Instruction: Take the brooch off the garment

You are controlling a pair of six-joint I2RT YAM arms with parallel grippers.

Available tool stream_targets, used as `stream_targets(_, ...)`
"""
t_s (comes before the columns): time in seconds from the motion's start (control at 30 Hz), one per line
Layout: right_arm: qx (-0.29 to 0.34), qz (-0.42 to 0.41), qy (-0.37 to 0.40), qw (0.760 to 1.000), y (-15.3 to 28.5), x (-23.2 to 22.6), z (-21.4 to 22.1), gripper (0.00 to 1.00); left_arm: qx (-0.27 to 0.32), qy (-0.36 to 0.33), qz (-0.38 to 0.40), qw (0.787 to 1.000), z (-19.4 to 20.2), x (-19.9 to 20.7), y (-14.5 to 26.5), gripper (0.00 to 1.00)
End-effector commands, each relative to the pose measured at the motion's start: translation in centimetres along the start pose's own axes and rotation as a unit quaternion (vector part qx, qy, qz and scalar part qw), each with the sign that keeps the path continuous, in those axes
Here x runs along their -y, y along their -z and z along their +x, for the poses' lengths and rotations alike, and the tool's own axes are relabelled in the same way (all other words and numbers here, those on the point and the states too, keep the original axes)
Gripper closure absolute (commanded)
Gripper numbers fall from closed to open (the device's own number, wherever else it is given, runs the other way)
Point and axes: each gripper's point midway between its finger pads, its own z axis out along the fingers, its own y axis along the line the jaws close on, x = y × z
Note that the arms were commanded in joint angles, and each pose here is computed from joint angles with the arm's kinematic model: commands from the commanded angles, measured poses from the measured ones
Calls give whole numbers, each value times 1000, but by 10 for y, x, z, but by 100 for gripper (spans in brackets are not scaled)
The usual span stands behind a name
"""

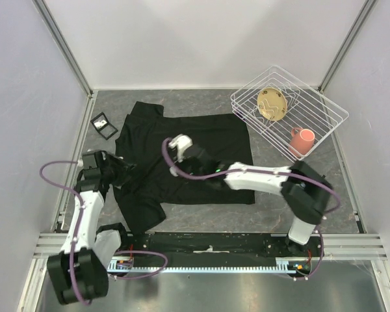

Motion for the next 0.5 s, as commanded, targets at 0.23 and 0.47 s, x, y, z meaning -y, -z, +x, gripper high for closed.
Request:
stream_targets(0.23, 33, -291, -151, 944, 127, 10, -10, 100, -109, -351, 407, 837, 112, 126, 100, 38)
stream_targets(0.47, 60, -391, -150, 906, 171, -5, -28, 100, -264, -377, 546, 700, 179, 122, 147, 32)
